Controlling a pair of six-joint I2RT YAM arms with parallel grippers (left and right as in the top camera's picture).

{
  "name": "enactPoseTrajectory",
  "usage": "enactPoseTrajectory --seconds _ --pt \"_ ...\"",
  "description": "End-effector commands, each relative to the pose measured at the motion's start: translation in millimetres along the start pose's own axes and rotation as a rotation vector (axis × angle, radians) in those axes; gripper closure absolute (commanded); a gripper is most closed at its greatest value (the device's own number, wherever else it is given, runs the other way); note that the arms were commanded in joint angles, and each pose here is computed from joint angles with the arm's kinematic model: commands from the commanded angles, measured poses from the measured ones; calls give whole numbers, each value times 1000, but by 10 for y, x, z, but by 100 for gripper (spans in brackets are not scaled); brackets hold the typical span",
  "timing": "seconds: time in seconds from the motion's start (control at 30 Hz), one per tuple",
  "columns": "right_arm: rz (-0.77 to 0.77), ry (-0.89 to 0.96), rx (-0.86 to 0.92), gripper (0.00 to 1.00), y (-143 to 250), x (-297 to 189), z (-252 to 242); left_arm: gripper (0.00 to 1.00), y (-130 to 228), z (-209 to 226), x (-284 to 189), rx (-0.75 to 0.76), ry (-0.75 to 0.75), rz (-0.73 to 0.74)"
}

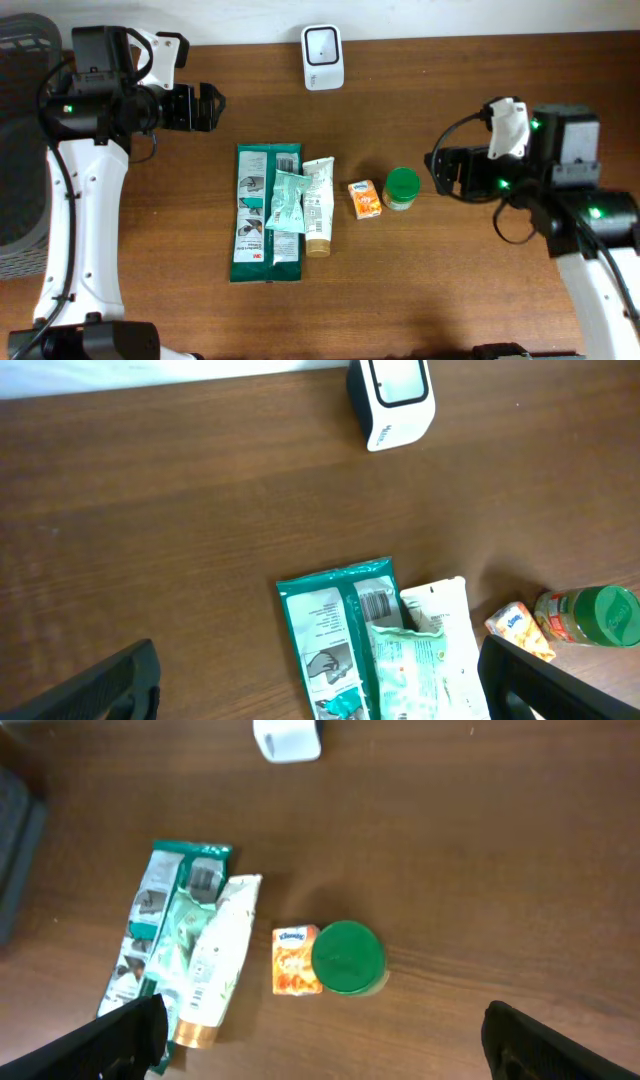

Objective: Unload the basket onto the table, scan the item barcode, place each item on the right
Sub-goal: 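Reach the right gripper over the green-capped jar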

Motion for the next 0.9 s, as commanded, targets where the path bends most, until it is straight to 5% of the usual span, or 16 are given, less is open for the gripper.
enactPoseTrajectory --seconds 0.0,0.2,0.37,0.5,0.87 --pt "47 -77 8 2 -31 124 81 1 -36 19 -40 20 -7 -12" --pt "236 107 79 1 -287 469 40 1 -36 19 -40 20 -7 -12" --pt "444 266 37 1 74 1214 104 1 -36 19 -40 20 -7 -12" --pt "447 503 367 5 226 1456 -141 1 -36 19 -40 20 -7 -12" --pt "552 474 510 2 554 1971 -222 1 -36 19 -40 20 -7 -12"
Point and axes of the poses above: each gripper's point midway between its finger pads, its own x axis out along the fingers, its own z axis along the line the jaws close on, y = z × x, the point moved 5 cm from there along -x, back along the fingers, and after that the axes turned 9 degrees about x, right-handed, at the moved point
